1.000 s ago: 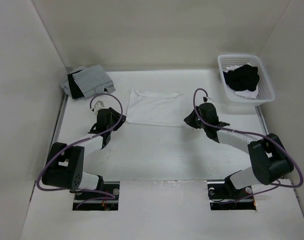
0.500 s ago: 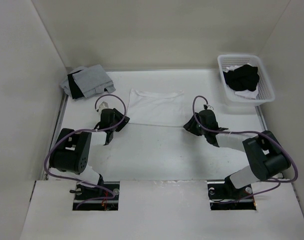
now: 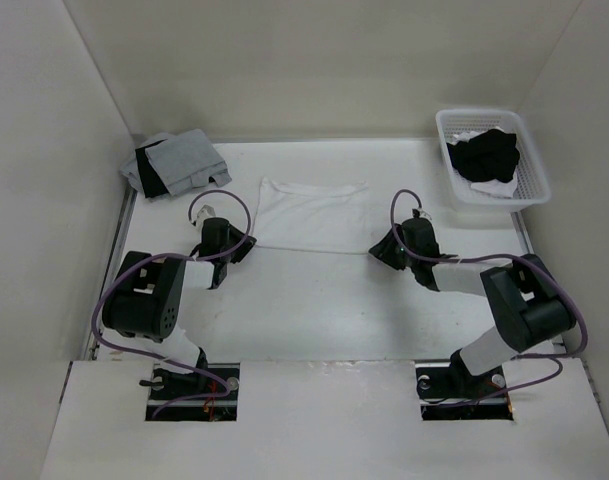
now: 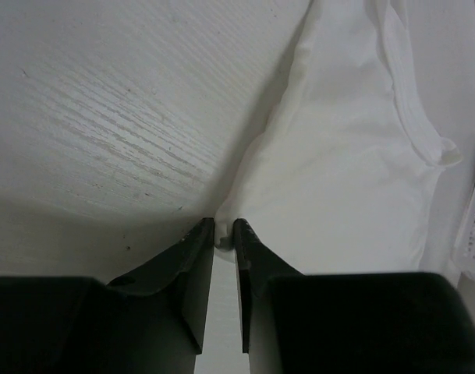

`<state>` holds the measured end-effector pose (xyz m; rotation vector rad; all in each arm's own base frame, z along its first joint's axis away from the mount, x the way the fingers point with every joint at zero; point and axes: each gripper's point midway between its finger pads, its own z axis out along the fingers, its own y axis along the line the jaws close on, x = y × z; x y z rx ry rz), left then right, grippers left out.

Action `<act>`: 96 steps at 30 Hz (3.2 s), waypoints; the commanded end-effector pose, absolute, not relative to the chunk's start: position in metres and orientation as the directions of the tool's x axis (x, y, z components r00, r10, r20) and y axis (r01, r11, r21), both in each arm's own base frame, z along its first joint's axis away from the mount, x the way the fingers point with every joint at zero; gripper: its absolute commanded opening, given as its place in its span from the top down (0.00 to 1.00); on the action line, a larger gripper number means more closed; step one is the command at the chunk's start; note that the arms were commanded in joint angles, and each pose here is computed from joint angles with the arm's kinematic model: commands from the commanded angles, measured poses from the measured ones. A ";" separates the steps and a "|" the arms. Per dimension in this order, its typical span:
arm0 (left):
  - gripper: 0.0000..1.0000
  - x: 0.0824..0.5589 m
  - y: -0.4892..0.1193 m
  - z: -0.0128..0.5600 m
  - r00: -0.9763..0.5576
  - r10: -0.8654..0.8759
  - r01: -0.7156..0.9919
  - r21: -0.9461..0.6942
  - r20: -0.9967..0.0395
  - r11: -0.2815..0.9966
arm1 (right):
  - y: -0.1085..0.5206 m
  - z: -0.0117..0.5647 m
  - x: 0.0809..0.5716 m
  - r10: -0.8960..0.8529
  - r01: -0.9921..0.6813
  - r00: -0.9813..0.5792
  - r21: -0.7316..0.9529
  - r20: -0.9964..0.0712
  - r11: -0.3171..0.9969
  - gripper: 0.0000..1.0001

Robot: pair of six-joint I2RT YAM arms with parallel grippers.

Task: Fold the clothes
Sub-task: Fold the tank top

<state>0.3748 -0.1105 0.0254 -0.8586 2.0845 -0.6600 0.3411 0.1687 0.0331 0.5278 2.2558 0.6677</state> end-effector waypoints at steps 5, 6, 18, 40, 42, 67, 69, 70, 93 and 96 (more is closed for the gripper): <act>0.88 0.375 -0.105 0.014 -0.473 -0.753 -0.382 -0.664 -0.457 0.643 | 0.178 0.040 0.359 0.581 0.164 -0.651 0.657 -0.488 0.735 0.68; 0.89 0.375 -0.105 0.014 -0.473 -0.754 -0.383 -0.665 -0.456 0.642 | 0.178 0.039 0.360 0.584 0.168 -0.653 0.660 -0.482 0.733 0.70; 0.96 0.375 -0.105 0.022 -0.457 -0.764 -0.373 -0.682 -0.456 0.630 | 0.188 0.036 0.370 0.625 0.169 -0.646 0.716 -0.439 0.677 0.99; 0.98 0.233 -0.111 0.269 -0.342 -0.748 0.048 -0.806 -0.569 0.591 | 0.162 0.243 0.183 0.496 -0.156 -0.491 0.632 -0.716 0.759 1.00; 0.98 0.242 -0.112 0.254 -0.354 -0.745 0.015 -0.800 -0.565 0.600 | 0.172 0.232 0.189 0.462 -0.155 -0.512 0.607 -0.724 0.779 1.00; 0.95 0.389 -0.132 0.150 -0.402 -0.802 -0.132 -0.839 -0.441 0.528 | 0.171 0.136 0.343 0.516 -0.007 -0.557 0.625 -0.651 0.781 1.00; 0.94 0.373 -0.128 0.141 -0.408 -0.798 -0.135 -0.835 -0.444 0.533 | 0.173 0.128 0.326 0.509 -0.011 -0.564 0.622 -0.651 0.783 1.00; 0.94 0.365 -0.125 0.136 -0.412 -0.794 -0.136 -0.832 -0.447 0.538 | 0.174 0.125 0.318 0.501 -0.014 -0.570 0.617 -0.651 0.787 1.00; 0.93 0.279 -0.091 0.069 -0.453 -0.794 -0.211 -0.817 -0.405 0.537 | 0.195 0.045 0.199 0.403 0.055 -0.754 0.562 -0.518 0.825 0.98; 0.85 0.274 -0.086 0.063 -0.450 -0.798 -0.231 -0.810 -0.402 0.539 | 0.195 0.042 0.192 0.406 0.068 -0.761 0.560 -0.505 0.825 0.89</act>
